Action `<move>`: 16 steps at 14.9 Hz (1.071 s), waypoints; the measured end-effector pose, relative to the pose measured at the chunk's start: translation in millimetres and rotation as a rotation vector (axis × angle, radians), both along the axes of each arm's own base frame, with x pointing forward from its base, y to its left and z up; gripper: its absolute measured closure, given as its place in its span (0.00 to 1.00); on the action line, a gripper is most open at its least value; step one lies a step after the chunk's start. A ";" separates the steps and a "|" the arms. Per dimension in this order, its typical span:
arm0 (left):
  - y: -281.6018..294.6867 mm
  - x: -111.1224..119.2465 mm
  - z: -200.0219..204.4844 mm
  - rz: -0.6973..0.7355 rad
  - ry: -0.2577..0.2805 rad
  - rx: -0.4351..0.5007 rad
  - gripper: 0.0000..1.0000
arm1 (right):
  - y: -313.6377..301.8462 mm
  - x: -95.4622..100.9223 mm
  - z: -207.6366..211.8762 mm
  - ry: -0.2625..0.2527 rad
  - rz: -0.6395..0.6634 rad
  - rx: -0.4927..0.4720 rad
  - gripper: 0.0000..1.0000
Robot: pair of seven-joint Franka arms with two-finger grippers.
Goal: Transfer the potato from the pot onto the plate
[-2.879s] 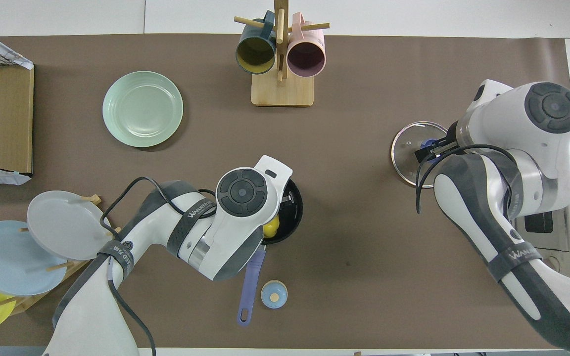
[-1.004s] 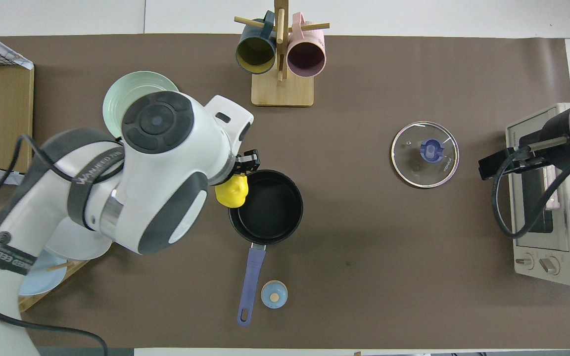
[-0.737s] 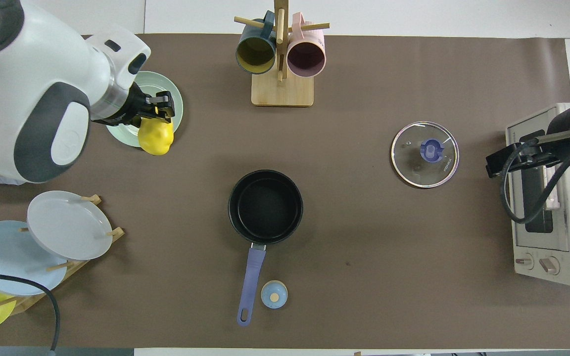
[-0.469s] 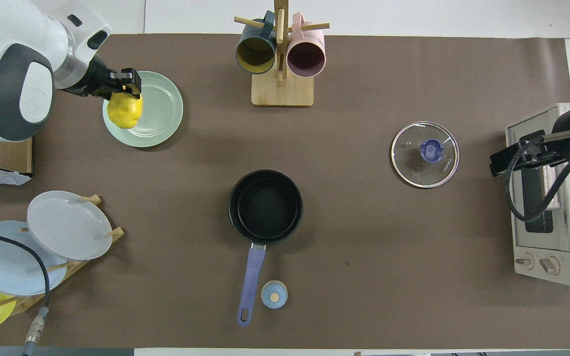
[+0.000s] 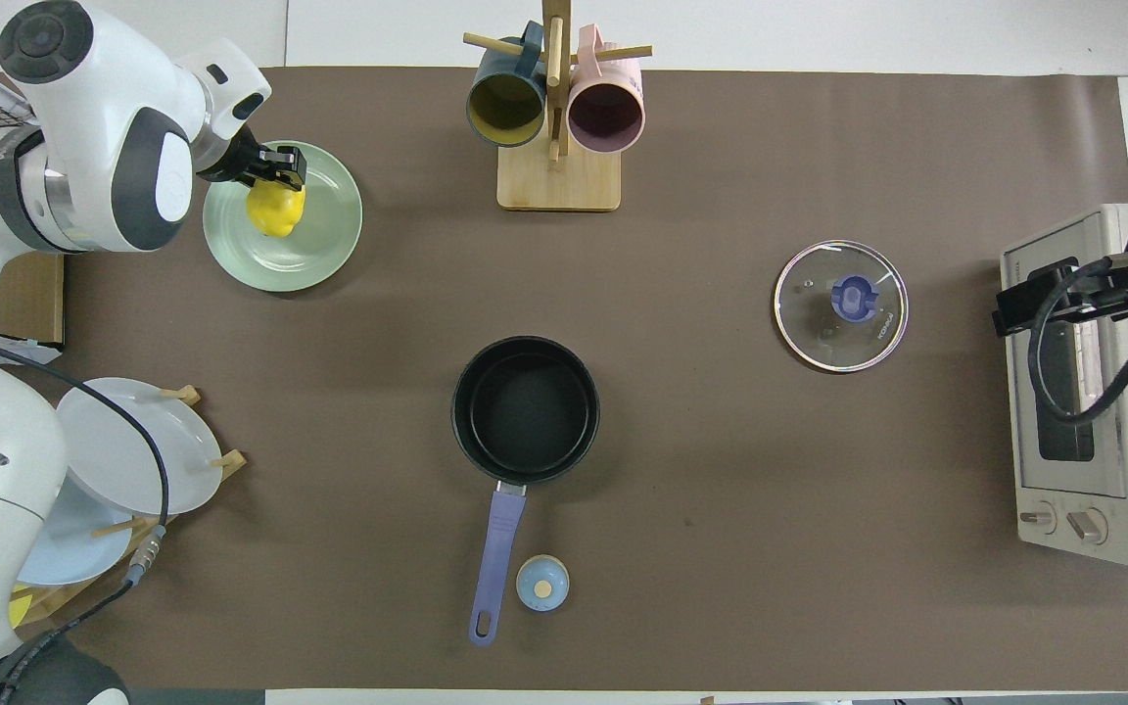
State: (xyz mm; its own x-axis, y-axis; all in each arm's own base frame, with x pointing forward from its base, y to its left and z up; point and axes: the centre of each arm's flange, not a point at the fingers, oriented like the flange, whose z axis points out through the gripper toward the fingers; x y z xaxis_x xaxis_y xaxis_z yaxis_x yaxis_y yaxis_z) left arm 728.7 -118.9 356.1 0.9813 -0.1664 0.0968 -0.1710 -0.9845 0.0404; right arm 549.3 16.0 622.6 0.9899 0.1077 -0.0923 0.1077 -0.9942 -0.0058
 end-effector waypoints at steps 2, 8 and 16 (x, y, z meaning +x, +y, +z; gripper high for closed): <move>1.2 -3.6 -10.7 -0.005 0.014 0.007 0.45 | 0.1 -1.3 0.0 0.010 0.001 -0.003 0.00; 1.2 -8.1 -11.3 -0.014 0.011 0.010 0.34 | -0.7 -3.9 3.1 0.017 0.004 -0.031 0.00; 12.8 -49.6 151.2 0.029 -0.034 0.001 0.00 | -7.3 -8.9 13.2 -0.003 -0.008 -0.033 0.00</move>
